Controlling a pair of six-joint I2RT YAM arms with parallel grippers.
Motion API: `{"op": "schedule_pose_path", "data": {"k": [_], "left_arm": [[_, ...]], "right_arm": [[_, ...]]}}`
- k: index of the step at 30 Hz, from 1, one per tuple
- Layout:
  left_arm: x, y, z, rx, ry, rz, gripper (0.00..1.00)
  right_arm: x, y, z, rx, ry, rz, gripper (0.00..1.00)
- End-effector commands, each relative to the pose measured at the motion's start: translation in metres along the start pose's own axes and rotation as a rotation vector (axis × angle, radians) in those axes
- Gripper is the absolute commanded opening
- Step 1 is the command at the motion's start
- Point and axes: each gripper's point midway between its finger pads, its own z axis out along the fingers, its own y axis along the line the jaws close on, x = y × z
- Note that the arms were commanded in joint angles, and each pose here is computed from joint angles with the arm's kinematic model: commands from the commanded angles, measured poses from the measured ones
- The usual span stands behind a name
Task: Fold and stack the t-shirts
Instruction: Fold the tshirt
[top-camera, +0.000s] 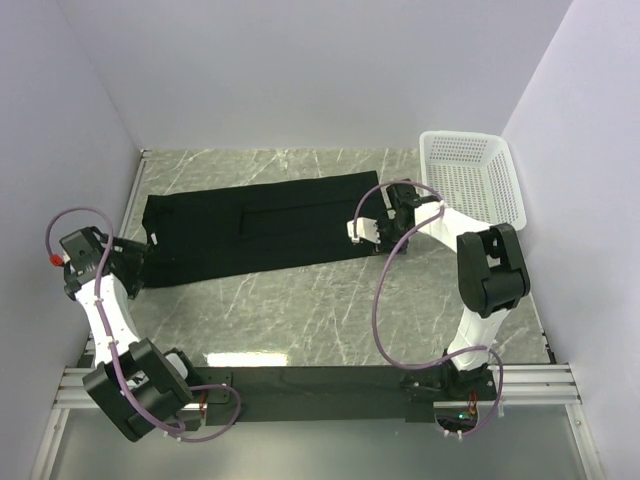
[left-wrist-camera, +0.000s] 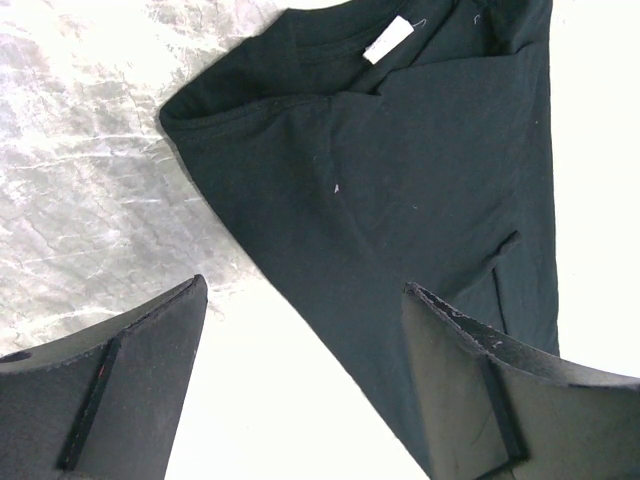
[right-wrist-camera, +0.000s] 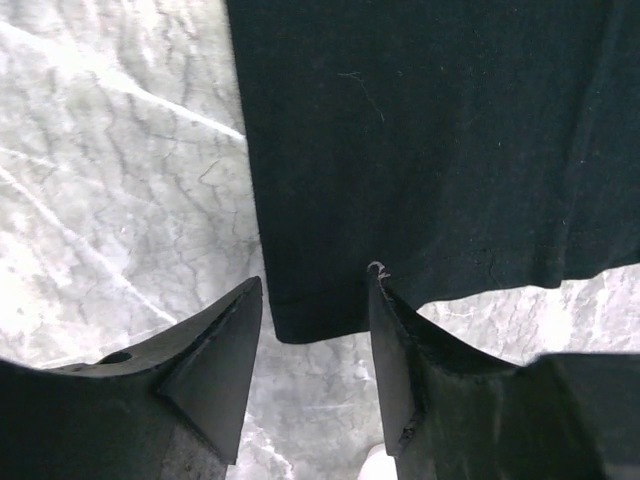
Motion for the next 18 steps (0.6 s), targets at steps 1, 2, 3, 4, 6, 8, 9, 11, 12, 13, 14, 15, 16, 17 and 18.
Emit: {"op": "schedule_pose_path", "data": {"k": [1, 2, 3, 4, 6, 8, 9, 11, 12, 13, 14, 15, 16, 17, 18], "left_arm": [[0.002, -0.004, -0.006, 0.033, 0.012, -0.034, 0.83], [0.003, -0.004, -0.007, 0.033, 0.017, -0.038, 0.83], [0.002, -0.004, -0.008, 0.034, 0.017, -0.046, 0.83], [0.003, -0.004, -0.008, 0.035, 0.024, -0.053, 0.83], [0.001, -0.005, -0.010, 0.036, 0.024, -0.063, 0.83], [0.003, -0.005, -0.010, 0.040, 0.030, -0.066, 0.83], [0.002, -0.006, -0.011, 0.042, 0.027, -0.067, 0.83], [0.005, -0.005, -0.010, 0.045, 0.040, -0.074, 0.83], [0.007, -0.004, -0.010, 0.042, 0.045, -0.075, 0.83], [0.007, -0.003, -0.009, 0.039, 0.047, -0.080, 0.83], [0.009, -0.001, -0.009, 0.036, 0.053, -0.081, 0.83], [0.010, -0.001, -0.008, 0.035, 0.058, -0.081, 0.83], [0.010, 0.000, -0.008, 0.032, 0.057, -0.080, 0.83], [0.010, 0.001, -0.008, 0.029, 0.057, -0.079, 0.83], [0.011, 0.002, -0.008, 0.029, 0.059, -0.078, 0.83]], "right_arm": [[0.001, -0.003, 0.008, 0.013, 0.024, 0.017, 0.53], [0.001, -0.004, 0.010, 0.007, 0.027, 0.022, 0.51], [0.003, -0.005, 0.011, 0.006, 0.033, 0.031, 0.51], [0.002, -0.004, 0.012, 0.002, 0.036, 0.035, 0.49], [0.001, -0.002, 0.013, -0.005, 0.032, 0.038, 0.48], [0.001, 0.001, 0.013, -0.005, 0.035, 0.039, 0.47], [0.001, 0.001, 0.013, -0.005, 0.037, 0.039, 0.45], [0.002, 0.002, 0.013, -0.009, 0.048, 0.044, 0.38], [0.002, 0.004, 0.013, -0.015, 0.052, 0.042, 0.34], [0.002, 0.007, 0.013, -0.019, 0.054, 0.042, 0.25], [0.002, 0.008, 0.011, -0.019, 0.054, 0.040, 0.21], [0.002, 0.012, 0.010, -0.030, 0.055, 0.042, 0.18], [0.001, 0.015, 0.008, -0.034, 0.050, 0.041, 0.13], [0.001, 0.019, 0.006, -0.043, 0.050, 0.038, 0.11], [0.001, 0.024, 0.005, -0.056, 0.049, 0.038, 0.09]]}}
